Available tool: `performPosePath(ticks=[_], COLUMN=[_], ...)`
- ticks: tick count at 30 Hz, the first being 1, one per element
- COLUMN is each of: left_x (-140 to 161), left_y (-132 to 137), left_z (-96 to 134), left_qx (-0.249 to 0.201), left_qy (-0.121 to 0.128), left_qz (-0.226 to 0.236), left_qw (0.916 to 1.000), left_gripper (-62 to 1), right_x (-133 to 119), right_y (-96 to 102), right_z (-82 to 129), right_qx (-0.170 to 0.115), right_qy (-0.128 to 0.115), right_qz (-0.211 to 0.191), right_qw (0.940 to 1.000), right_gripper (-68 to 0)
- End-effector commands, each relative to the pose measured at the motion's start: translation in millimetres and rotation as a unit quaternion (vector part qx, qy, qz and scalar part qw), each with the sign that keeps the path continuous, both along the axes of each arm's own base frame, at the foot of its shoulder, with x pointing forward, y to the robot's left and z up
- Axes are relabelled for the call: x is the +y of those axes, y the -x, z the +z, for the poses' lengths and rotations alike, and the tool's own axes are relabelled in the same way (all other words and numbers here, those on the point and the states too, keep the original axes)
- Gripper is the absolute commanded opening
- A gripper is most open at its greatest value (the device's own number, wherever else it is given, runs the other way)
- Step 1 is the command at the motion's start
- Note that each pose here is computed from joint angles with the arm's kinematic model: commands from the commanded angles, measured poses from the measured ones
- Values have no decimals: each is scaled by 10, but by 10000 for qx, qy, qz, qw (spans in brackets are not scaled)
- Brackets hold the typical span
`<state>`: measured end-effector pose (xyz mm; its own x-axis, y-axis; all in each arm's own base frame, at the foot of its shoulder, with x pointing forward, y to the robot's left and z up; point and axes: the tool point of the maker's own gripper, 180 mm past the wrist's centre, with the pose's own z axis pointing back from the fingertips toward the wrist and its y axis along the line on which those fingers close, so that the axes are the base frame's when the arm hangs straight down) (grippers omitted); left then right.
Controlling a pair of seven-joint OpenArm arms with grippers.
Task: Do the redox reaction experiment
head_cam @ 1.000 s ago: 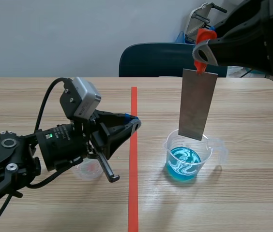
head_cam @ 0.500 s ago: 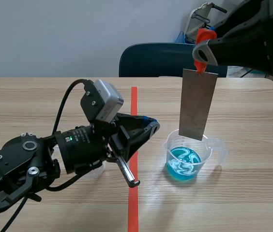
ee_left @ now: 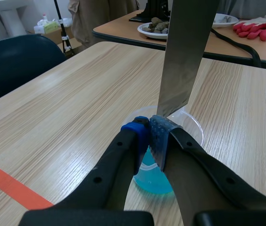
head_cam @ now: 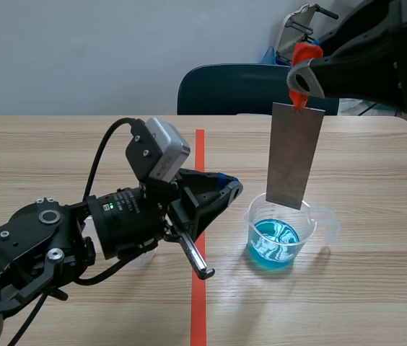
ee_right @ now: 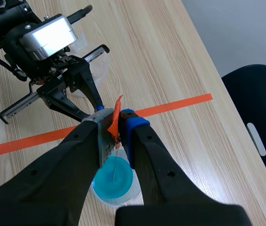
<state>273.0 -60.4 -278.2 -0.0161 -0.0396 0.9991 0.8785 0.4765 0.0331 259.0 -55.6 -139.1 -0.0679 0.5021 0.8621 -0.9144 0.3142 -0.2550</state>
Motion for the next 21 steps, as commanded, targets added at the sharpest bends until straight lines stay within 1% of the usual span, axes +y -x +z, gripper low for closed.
performPosePath(ticks=[1,7,9,11,13,14,19,21], left_x=[-27,-26,-27,-27,-26,-29,-39,-40], left_y=[-36,4,14,24,30,40,74,79], left_z=[166,131,124,114,106,101,98,89], left_qx=[-168,-101,-85,-69,-57,-54,-21,-16], left_qy=[205,210,212,211,205,199,243,225], left_qz=[-14,-9,-10,-9,-11,-28,-81,-85], left_qw=[9996,9997,9997,9998,9998,9998,9997,9997], left_gripper=[-577,-573,-535,-483,-396,-337,14,14], right_x=[30,30,30,30,30,30,30,30], right_y=[-27,-27,-27,-27,-27,-27,-27,-27], right_z=[138,138,138,138,138,138,138,138], right_qx=[-201,-201,-201,-201,-201,-201,-201,-201], right_qy=[-115,-115,-115,-115,-115,-115,-115,-115], right_qz=[28,28,28,28,28,28,28,28], right_qw=[9997,9997,9997,9997,9997,9997,9997,9997], right_gripper=[-669,-669,-669,-669,-669,-669,-669,-669])
